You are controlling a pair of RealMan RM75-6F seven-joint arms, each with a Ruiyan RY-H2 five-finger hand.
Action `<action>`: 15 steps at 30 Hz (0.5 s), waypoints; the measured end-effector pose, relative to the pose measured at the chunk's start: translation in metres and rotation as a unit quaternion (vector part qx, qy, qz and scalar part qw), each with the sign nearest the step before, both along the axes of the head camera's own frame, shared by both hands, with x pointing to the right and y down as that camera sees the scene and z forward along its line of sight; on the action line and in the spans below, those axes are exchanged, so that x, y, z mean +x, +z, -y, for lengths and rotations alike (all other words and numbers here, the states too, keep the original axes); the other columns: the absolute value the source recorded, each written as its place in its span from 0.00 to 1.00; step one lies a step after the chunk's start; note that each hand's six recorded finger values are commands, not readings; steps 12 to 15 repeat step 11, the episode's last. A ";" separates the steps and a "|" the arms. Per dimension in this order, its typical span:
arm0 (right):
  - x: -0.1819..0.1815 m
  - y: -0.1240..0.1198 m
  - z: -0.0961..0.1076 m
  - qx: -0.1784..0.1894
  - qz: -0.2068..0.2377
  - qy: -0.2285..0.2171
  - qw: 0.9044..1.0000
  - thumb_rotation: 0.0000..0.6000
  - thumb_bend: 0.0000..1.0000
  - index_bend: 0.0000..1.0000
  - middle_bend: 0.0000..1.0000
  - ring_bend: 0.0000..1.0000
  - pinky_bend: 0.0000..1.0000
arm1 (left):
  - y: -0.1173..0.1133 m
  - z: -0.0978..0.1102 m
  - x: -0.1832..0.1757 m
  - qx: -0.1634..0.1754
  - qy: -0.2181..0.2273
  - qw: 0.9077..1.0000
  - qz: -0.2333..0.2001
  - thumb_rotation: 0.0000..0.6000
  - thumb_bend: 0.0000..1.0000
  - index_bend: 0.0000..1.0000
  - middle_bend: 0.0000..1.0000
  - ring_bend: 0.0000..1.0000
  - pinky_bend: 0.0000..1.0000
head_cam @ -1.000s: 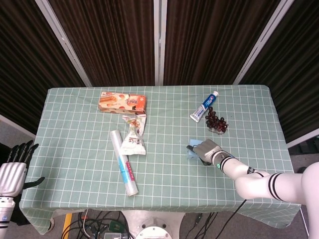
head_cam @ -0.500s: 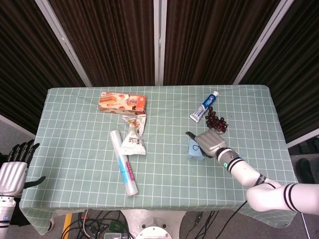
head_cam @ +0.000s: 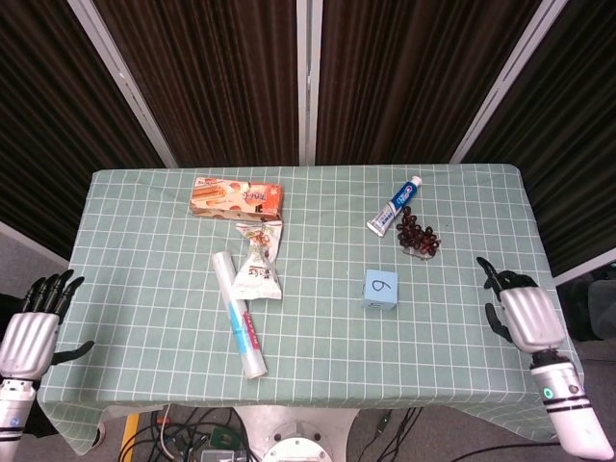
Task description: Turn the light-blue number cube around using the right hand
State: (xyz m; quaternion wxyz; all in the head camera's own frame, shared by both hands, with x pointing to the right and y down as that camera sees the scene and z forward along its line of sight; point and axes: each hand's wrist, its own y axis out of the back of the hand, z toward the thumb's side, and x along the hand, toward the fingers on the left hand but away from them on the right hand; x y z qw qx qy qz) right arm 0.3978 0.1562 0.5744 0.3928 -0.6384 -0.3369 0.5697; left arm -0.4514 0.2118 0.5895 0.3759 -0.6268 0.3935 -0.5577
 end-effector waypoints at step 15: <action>0.055 -0.002 -0.079 0.056 0.008 0.055 0.997 0.98 0.08 0.00 0.00 0.00 0.00 | -0.002 -0.004 0.007 0.010 0.007 1.000 -0.003 1.00 0.00 0.07 0.00 0.00 0.00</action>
